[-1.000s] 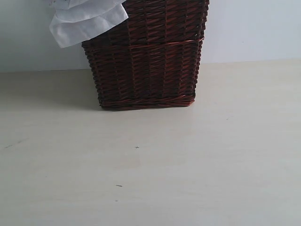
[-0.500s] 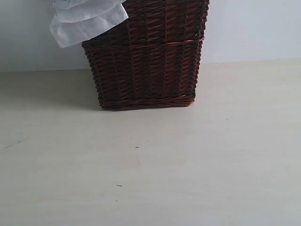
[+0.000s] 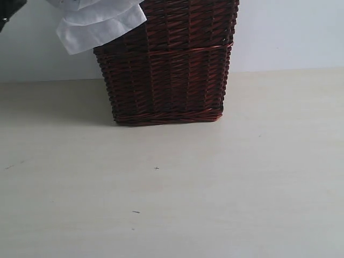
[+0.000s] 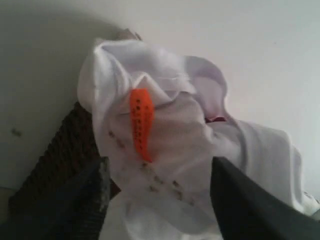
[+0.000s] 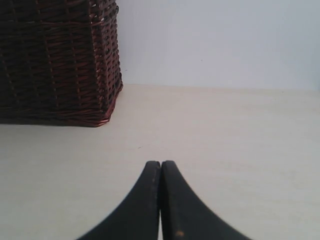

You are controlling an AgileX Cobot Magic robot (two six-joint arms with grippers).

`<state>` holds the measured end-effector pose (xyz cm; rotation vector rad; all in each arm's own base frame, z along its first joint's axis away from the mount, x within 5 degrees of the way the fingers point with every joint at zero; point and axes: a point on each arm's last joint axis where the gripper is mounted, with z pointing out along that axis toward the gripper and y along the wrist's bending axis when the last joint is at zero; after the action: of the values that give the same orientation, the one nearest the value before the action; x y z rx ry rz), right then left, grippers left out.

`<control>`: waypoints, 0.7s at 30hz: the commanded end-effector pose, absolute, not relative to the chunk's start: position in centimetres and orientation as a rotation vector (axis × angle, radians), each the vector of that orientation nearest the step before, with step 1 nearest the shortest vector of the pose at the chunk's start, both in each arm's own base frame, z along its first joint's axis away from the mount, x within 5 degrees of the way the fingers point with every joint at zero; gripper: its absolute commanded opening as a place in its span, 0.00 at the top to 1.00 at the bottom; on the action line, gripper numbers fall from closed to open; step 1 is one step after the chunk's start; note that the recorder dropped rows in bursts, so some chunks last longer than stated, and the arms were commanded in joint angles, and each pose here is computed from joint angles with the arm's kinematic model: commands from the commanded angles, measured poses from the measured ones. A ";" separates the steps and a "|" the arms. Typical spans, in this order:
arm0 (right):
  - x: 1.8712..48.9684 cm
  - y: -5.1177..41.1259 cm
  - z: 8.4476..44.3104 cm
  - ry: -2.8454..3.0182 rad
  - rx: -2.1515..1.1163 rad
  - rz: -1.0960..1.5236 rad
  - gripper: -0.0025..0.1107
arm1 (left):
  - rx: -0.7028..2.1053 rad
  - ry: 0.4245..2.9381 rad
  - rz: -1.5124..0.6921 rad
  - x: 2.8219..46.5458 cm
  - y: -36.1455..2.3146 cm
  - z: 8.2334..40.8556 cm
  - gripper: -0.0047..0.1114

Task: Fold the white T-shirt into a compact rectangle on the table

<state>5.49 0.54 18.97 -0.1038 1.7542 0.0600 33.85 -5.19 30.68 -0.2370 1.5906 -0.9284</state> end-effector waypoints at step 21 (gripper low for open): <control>5.5 0.5 18.9 1.748 -0.107 0.052 0.98 | -0.147 1.417 -1.337 40.9 -5.5 29.8 0.70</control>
<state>5.49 0.54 18.97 -0.1038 1.7542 0.0600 41.18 -5.32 29.24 -0.1832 1.4311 -1.3142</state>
